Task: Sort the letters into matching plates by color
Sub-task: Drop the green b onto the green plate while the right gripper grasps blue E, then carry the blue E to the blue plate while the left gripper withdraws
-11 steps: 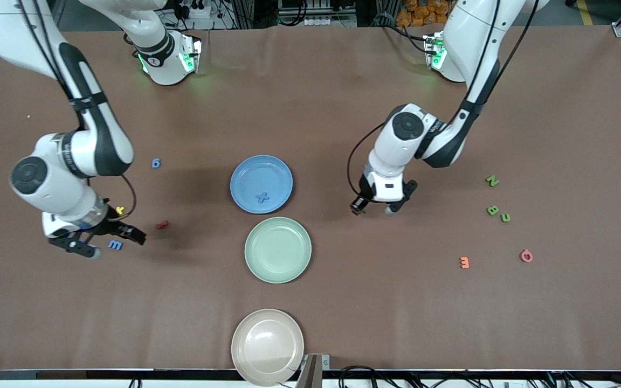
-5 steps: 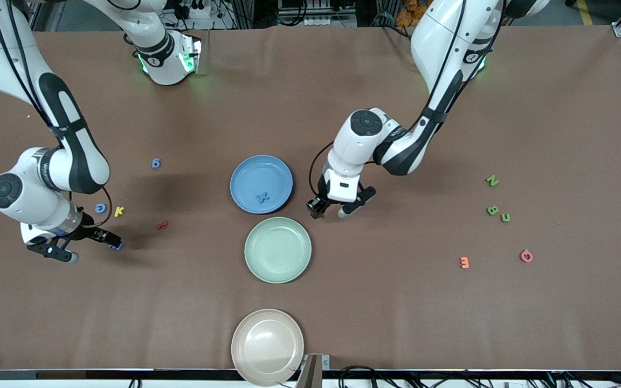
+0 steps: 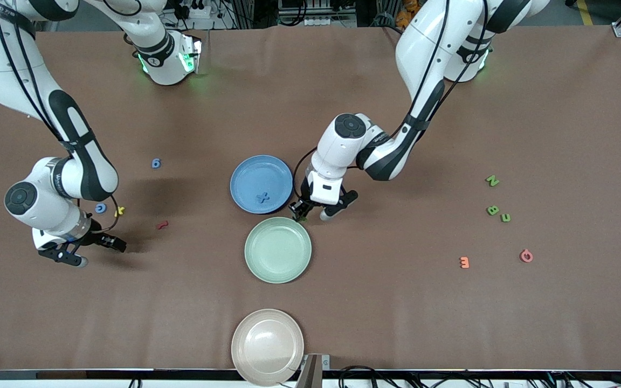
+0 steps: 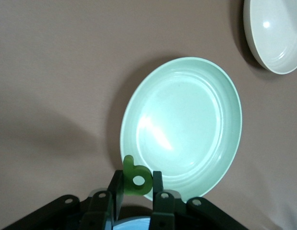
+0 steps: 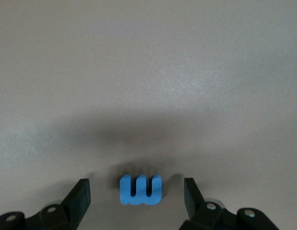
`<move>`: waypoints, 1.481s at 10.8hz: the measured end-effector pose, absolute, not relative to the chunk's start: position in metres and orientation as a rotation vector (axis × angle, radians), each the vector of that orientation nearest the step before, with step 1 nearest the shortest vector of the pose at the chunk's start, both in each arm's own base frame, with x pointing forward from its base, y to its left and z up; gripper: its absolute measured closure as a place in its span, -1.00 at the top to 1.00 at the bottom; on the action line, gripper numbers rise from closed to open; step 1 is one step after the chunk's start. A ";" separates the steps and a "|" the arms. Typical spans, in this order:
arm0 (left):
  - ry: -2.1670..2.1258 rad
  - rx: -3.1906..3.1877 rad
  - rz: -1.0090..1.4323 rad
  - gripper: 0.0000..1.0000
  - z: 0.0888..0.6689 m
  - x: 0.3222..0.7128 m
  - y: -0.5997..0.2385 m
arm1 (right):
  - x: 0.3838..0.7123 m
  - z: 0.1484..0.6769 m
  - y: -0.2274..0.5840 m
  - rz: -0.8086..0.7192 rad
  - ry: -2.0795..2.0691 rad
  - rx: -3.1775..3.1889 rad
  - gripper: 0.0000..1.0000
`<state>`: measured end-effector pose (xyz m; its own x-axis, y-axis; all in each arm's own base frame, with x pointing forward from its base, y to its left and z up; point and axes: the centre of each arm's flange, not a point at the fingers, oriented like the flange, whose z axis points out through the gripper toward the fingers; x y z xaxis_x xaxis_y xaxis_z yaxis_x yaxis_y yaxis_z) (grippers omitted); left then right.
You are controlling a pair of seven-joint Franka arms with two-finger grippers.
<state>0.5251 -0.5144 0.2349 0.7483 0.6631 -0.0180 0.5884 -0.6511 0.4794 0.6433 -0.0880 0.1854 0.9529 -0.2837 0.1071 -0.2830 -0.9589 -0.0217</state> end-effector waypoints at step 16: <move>0.931 2.423 0.417 1.00 0.253 0.577 -0.515 | 0.646 0.176 -0.073 -0.149 0.338 -3.135 -0.20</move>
<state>0.5765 -0.5155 0.2530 0.7180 0.6888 0.1003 0.5333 -0.6369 0.5568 0.6455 -0.0728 0.1758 0.9727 -0.2117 0.0954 -0.2132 -0.9770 0.0048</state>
